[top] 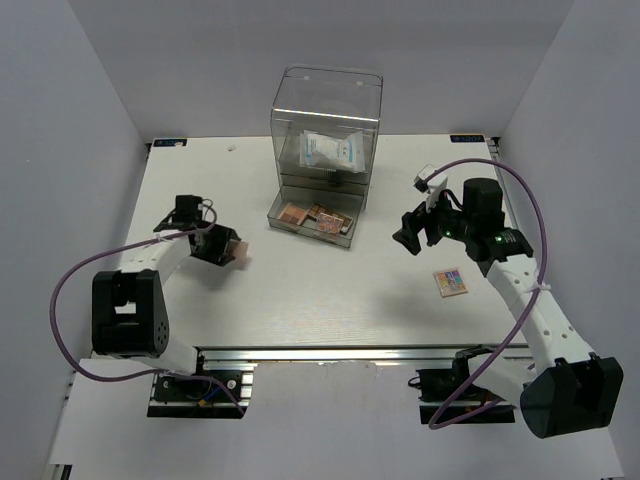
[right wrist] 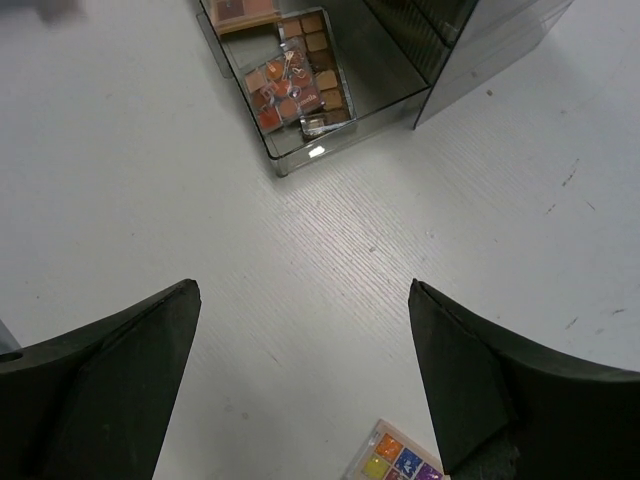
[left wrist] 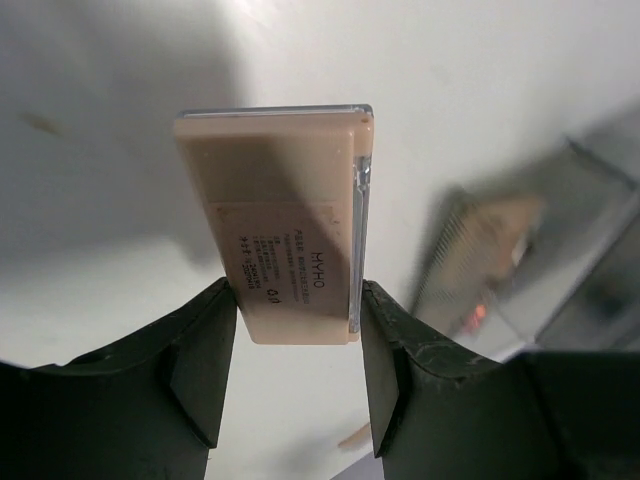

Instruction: Organize the makeup

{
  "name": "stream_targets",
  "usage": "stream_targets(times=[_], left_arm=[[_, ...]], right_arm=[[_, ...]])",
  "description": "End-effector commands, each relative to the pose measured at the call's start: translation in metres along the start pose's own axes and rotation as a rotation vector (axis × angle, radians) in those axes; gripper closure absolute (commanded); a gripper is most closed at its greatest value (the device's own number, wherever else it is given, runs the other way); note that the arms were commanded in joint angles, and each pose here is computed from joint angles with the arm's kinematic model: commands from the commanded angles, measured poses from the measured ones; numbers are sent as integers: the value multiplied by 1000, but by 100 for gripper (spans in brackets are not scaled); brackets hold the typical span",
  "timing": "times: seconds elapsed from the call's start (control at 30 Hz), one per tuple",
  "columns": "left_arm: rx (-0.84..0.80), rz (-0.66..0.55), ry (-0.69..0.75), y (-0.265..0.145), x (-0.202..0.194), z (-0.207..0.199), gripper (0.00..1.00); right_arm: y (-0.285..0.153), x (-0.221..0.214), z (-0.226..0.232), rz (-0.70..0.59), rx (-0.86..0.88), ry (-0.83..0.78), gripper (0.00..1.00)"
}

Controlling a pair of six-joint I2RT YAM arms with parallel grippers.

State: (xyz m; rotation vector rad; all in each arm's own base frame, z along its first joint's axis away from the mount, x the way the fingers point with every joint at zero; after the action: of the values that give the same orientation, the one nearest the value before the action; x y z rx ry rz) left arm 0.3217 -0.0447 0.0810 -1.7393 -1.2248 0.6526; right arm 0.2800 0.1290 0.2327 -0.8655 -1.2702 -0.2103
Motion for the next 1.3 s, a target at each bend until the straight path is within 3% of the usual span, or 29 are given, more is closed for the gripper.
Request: stream_targets(times=[0.0,0.23,0.53,0.67,0.8,0.93,1.03,1.27], left_arm=[[-194,-10,122,-34,-26,-64,89],[-314,10,205,-52,-67,-126,91],[-283,44,213,-19,-101,-170,83],[-275,56,222,-8,-112,-189,68],[-262,74,219,4,-120,-197,39],[-246,94,218,10,-126,-202,20],[-252,107,217,10,-129,-205,12],[-296,103,237,-10,-129,-210,11]], right_arm=[[-10,4,-1,-33,-21,-18,11],[-17,-4,-4,-26,-49,-3,11],[-22,-8,-7,-25,-73,8,11],[-24,-13,-9,-21,-86,13,11],[-26,-18,-12,-10,-105,15,11],[-25,-23,-14,1,-112,25,11],[-25,-27,-18,14,-132,39,11],[-23,-55,-52,122,-373,212,10]])
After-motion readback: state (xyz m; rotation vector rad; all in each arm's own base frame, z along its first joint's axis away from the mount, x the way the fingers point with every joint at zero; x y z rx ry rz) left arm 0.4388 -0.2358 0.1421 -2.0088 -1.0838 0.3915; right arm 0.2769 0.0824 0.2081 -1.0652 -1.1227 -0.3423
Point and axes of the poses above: each gripper's point midway between its finger pads, its own y axis out along the fingers, its own z axis along the line the jaws close on, x = y × z, the point moved 3 cm from there along -y, back along the fingers, and after that the axes turned 4 degrees about y, right-handed, at the moved point
